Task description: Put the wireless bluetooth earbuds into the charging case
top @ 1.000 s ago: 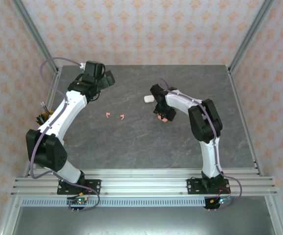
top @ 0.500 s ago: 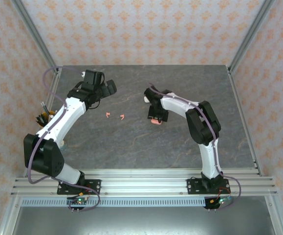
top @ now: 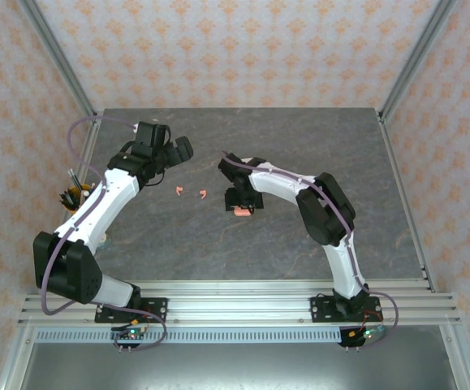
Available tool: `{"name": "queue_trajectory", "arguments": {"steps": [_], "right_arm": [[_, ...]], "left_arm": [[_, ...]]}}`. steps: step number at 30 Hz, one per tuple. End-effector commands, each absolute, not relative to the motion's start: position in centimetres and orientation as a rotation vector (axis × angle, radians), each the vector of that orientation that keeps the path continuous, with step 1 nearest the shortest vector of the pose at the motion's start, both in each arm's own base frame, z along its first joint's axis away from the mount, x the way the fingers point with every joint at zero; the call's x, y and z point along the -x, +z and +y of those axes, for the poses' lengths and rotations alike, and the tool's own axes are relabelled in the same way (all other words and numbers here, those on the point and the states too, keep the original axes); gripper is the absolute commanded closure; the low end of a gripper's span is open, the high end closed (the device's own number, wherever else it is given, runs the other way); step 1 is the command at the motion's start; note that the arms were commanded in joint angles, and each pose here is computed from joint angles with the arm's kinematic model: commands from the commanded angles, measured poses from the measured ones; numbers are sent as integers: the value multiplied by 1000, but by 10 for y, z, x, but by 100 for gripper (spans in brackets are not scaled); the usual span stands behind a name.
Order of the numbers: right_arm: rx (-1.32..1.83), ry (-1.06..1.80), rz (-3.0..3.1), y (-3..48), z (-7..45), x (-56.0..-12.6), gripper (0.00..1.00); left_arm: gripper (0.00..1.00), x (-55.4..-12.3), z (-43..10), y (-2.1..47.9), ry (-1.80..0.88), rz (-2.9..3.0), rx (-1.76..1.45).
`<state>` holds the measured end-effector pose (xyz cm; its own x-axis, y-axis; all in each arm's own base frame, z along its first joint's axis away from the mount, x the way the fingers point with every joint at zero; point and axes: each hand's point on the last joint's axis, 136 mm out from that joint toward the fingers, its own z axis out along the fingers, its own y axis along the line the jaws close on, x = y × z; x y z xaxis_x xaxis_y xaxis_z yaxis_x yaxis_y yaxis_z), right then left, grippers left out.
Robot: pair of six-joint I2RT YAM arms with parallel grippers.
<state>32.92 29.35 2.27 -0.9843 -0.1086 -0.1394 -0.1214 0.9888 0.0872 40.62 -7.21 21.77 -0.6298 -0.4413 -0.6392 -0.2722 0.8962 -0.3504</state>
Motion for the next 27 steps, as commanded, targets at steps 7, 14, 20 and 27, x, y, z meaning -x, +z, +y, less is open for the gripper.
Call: {"name": "queue_trajectory", "arguments": {"steps": [7,14,20,27], "right_arm": [[173,-20,3123,13,283,-301,29],[135,-87,3125,8,280,-299,30],[29,-169,3096,4,274,-307,30],[-196,-194,3048,3,272,-314,30]], "left_arm": [[0,-406,-71,222,-307,2261,527],[0,-407,-72,217,-309,2269,525],[0,-407,-72,216,-305,2269,523],[0,-407,-72,213,-306,2275,524]]}}
